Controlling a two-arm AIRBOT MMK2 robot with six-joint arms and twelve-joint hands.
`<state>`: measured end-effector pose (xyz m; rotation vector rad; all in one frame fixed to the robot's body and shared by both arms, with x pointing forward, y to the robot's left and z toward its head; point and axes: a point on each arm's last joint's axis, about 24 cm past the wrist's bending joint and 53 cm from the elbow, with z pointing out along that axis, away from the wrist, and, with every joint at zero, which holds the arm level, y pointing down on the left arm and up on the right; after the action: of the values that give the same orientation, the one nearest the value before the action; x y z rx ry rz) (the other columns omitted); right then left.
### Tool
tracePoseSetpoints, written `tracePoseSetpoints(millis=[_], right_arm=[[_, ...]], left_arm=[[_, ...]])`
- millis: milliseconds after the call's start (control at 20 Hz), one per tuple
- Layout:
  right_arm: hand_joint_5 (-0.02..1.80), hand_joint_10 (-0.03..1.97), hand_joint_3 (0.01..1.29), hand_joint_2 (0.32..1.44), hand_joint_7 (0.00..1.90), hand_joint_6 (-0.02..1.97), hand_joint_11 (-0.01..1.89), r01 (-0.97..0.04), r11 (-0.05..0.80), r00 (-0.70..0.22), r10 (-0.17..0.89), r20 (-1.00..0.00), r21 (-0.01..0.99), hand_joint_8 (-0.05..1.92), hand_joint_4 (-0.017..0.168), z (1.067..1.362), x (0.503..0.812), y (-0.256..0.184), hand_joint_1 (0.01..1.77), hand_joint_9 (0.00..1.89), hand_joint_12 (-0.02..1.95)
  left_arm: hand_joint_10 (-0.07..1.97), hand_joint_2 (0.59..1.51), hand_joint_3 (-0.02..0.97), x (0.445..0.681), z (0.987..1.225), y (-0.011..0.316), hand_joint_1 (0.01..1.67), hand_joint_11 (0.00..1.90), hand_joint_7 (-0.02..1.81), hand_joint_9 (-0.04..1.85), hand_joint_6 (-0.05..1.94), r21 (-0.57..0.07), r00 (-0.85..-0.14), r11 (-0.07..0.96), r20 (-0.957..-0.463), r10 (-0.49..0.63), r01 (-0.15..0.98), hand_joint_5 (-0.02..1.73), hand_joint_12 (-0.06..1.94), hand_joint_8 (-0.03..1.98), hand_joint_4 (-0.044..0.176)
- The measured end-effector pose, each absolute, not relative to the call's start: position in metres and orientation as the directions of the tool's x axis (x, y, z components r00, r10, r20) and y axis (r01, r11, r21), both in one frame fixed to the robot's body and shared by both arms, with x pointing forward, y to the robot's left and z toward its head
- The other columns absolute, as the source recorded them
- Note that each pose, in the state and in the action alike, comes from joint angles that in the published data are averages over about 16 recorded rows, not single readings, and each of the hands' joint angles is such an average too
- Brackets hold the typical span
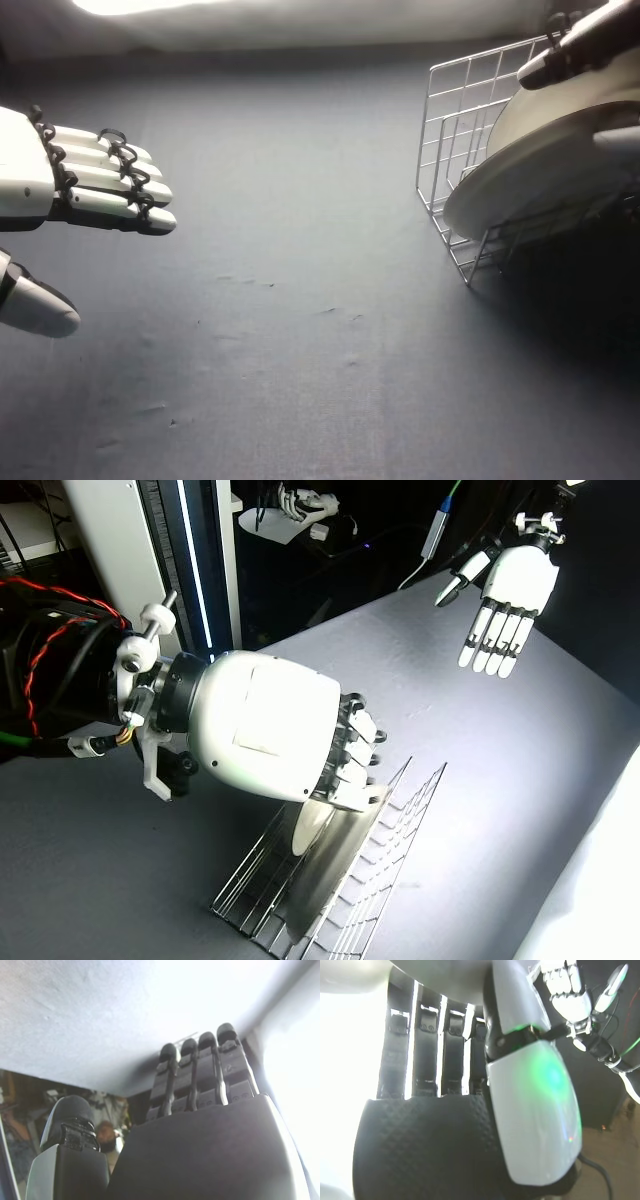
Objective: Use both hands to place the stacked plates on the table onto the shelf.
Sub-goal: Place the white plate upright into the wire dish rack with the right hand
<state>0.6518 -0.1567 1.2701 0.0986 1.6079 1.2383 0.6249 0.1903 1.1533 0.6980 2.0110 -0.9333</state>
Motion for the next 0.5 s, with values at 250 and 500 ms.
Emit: tracePoseSetpoints(millis=[250, 500], right_arm=[[0.63, 0.14, 0.01, 1.10, 0.71, 0.10, 0.33, -0.571, 0.443, -0.421, 0.565, -0.709, 0.692, 0.09, -0.002, 1.282, 0.642, -0.145, 1.18, 0.71, 1.04], [0.46, 0.01, 0.01, 1.08, 0.54, 0.02, 0.18, -0.685, 0.426, -0.386, 0.477, -0.790, 0.591, 0.02, -0.001, 1.290, 0.623, -0.124, 1.03, 0.55, 1.00]], left_arm=[[0.01, 1.174, 0.003, 0.615, 1.159, 0.173, 0.01, 0.02, 0.05, 0.02, 0.02, -0.376, -0.522, 0.535, -0.840, 0.148, 0.757, 0.12, 0.02, 0.00, 0.000], [0.01, 1.169, 0.003, 0.600, 1.169, 0.151, 0.01, 0.02, 0.05, 0.02, 0.02, -0.391, -0.510, 0.477, -0.848, 0.146, 0.787, 0.11, 0.02, 0.00, 0.000]])
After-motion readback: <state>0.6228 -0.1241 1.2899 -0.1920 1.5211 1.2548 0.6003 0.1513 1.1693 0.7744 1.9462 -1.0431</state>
